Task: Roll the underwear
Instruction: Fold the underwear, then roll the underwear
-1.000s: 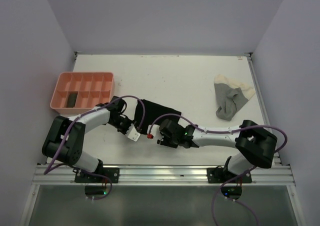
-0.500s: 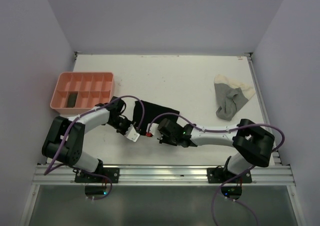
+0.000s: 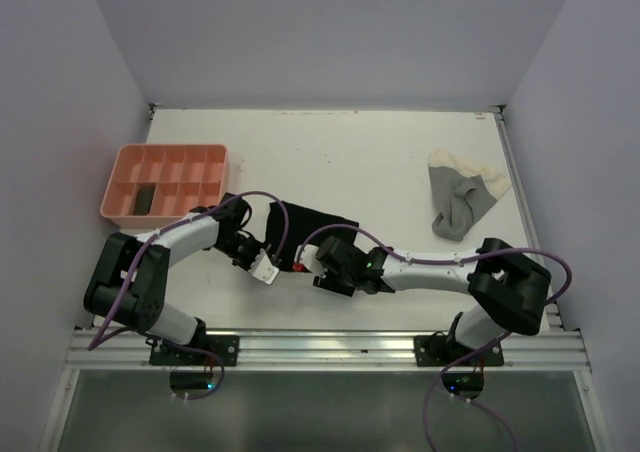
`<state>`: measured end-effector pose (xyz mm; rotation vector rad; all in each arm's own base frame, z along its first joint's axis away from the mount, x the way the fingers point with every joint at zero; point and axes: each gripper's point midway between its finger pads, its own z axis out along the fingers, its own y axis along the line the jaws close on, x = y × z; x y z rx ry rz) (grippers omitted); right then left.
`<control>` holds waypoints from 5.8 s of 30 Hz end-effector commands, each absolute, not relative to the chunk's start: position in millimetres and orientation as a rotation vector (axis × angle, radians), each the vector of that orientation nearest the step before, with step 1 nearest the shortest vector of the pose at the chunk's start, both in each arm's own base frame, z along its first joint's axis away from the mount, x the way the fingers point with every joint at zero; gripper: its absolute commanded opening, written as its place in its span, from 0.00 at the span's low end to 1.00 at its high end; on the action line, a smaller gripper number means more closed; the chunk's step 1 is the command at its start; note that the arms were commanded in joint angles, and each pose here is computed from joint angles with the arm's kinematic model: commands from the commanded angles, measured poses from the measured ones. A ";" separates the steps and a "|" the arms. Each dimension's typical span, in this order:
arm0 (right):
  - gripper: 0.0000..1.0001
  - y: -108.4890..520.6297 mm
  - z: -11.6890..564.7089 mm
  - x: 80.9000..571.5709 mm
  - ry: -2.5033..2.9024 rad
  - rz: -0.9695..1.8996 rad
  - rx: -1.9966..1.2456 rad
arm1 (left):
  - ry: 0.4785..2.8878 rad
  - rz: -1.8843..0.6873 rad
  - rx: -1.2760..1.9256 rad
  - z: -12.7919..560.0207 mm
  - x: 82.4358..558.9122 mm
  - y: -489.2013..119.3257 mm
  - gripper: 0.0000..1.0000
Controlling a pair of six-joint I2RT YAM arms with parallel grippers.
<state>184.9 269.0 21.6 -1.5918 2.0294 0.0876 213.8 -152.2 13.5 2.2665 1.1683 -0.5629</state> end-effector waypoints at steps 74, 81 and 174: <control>0.00 261.9 36.3 348.9 2.380 1.802 0.059 | 1.987 -0.887 1.230 46.1 500.3 -204.9 0.52; 0.00 257.5 29.2 330.9 2.379 1.789 0.135 | 1.783 -0.620 1.173 153.1 520.3 -193.2 0.79; 0.24 383.2 136.5 242.9 2.161 0.825 -0.214 | 2.088 -0.320 1.207 121.5 309.3 -109.8 0.68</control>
